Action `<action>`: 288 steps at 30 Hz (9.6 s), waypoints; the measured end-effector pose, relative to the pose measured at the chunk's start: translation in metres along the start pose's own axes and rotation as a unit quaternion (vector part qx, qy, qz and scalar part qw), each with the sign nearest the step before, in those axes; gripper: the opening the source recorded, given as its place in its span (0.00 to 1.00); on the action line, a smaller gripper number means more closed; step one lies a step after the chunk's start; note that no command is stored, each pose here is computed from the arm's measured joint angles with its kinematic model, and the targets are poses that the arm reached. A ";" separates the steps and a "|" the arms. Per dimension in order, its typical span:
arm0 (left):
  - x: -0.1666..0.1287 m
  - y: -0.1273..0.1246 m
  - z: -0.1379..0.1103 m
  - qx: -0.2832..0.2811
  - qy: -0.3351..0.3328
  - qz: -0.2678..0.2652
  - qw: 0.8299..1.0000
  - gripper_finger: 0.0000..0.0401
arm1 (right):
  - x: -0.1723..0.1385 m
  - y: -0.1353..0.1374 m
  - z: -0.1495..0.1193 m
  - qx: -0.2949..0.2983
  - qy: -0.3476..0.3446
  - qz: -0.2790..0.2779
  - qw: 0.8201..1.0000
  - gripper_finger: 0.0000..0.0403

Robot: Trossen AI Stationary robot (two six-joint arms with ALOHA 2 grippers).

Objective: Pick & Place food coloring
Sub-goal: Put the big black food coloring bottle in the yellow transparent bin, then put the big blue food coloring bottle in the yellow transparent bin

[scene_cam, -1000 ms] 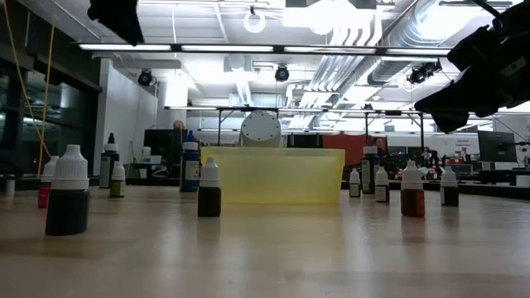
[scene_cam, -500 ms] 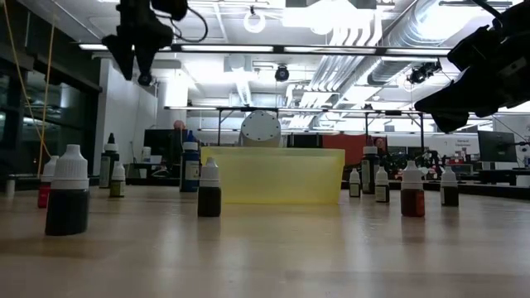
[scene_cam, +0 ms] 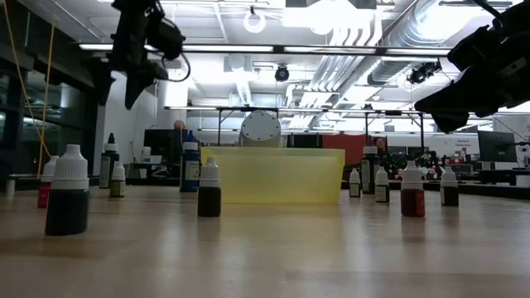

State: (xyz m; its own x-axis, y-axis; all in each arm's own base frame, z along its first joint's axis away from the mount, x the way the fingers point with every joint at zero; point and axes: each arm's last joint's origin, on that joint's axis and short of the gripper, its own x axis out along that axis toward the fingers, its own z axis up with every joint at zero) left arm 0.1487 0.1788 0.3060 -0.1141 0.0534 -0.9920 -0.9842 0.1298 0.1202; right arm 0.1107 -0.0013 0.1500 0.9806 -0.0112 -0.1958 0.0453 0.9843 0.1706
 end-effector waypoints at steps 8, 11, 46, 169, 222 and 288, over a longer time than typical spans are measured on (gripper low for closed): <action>0.039 0.004 0.010 -0.045 -0.005 -0.006 0.999 0.72 | 0.000 0.000 0.000 0.000 0.000 0.000 1.000 0.00; 0.050 0.008 0.013 -0.058 -0.015 -0.005 0.998 0.72 | 0.000 0.000 0.000 0.000 0.000 0.000 1.000 0.00; 0.098 0.013 0.016 -0.269 -0.031 -0.030 0.962 0.72 | 0.000 0.000 0.000 0.000 0.000 0.000 1.000 0.00; -0.102 -0.176 -0.014 0.317 -0.146 -0.224 0.910 0.27 | 0.000 0.000 0.000 0.000 0.000 0.000 1.000 0.00; 0.012 -0.320 0.009 0.532 -0.197 -0.101 0.817 0.27 | 0.000 0.000 0.000 0.000 0.001 0.000 1.000 0.00; 0.033 -0.328 0.013 0.620 -0.201 -0.047 0.757 0.59 | 0.000 0.000 0.000 0.000 0.000 0.000 1.000 0.00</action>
State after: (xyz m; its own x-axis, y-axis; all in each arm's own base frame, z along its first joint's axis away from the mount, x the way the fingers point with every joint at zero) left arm 0.4698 0.1508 0.2340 0.2452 0.2512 -0.9364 -0.0742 0.9679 0.2402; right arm 0.1107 -0.0013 0.1499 0.9804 -0.0114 -0.1965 0.0456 0.9843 0.1706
